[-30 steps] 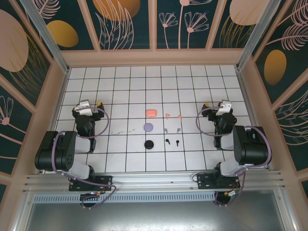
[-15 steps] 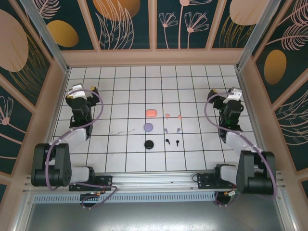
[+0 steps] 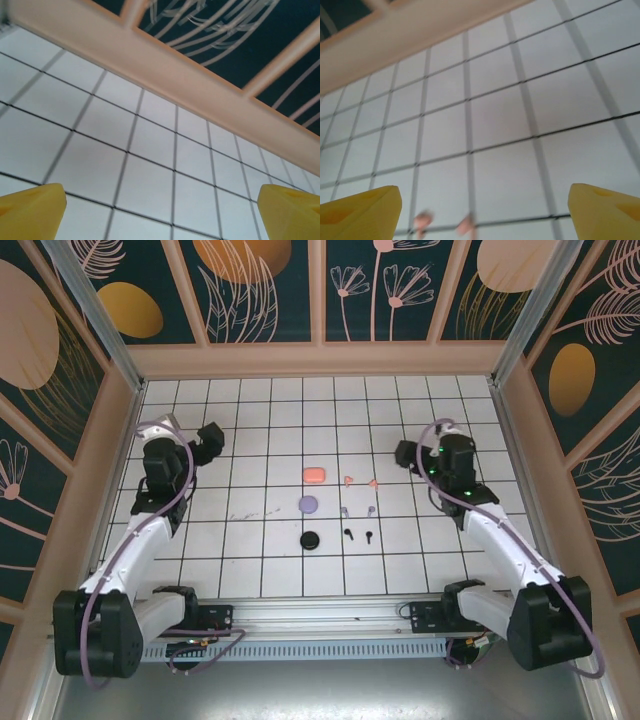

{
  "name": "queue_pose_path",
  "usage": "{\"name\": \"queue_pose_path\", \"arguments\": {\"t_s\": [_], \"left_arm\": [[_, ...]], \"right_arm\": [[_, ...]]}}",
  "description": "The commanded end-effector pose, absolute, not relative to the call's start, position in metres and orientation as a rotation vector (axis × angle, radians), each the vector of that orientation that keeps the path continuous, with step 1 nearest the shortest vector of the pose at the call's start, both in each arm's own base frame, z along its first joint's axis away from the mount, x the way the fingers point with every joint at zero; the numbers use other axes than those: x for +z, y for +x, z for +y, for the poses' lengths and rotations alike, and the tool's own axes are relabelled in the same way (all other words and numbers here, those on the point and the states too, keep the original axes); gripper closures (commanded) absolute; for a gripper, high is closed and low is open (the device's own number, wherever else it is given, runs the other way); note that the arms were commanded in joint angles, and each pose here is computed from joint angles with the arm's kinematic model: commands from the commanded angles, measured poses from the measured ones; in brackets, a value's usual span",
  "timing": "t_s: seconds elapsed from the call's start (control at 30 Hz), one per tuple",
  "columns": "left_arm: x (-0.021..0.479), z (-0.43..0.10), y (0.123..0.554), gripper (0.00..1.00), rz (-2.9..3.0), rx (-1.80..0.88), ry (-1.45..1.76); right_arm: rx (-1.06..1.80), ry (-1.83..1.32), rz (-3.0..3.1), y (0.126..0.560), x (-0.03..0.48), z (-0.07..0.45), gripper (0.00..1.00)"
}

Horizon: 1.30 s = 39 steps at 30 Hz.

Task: Insert wireless bluetooth earbuds into charging case

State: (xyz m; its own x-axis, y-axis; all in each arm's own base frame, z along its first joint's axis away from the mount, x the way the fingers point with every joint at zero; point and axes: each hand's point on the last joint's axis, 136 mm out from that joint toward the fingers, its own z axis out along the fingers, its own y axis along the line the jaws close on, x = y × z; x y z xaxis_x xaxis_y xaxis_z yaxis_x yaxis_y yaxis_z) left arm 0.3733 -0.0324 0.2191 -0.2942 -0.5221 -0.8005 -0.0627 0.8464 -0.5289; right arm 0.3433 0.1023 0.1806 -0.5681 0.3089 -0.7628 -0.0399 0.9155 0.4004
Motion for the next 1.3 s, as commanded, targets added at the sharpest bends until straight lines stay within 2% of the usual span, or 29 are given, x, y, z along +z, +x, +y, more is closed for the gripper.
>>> {"name": "queue_pose_path", "arguments": {"t_s": [0.0, 0.3, 0.57, 0.8, 1.27], "left_arm": [[0.197, -0.049, 0.352, 0.01, 1.922, -0.596, -0.477], [0.169, -0.046, 0.338, 0.01, 2.003, -0.605, -0.623], [0.154, -0.037, 0.338, 0.01, 2.076, -0.535, -0.723], [0.149, -0.041, 0.342, 0.01, 2.082, -0.546, -0.682], [0.146, -0.043, 0.345, 0.01, 2.099, -0.539, -0.667]], "right_arm": [[0.516, 0.158, 2.297, 0.310, 0.162, 0.138, 0.14], [0.545, 0.089, 2.575, 0.243, 0.112, 0.246, 0.19], [0.349, 0.049, 2.691, 0.213, 0.092, 0.315, 0.18], [0.260, 0.029, 2.793, 0.200, 0.067, 0.338, 0.18], [0.183, 0.066, 2.878, 0.184, 0.034, 0.351, 0.19]]}}
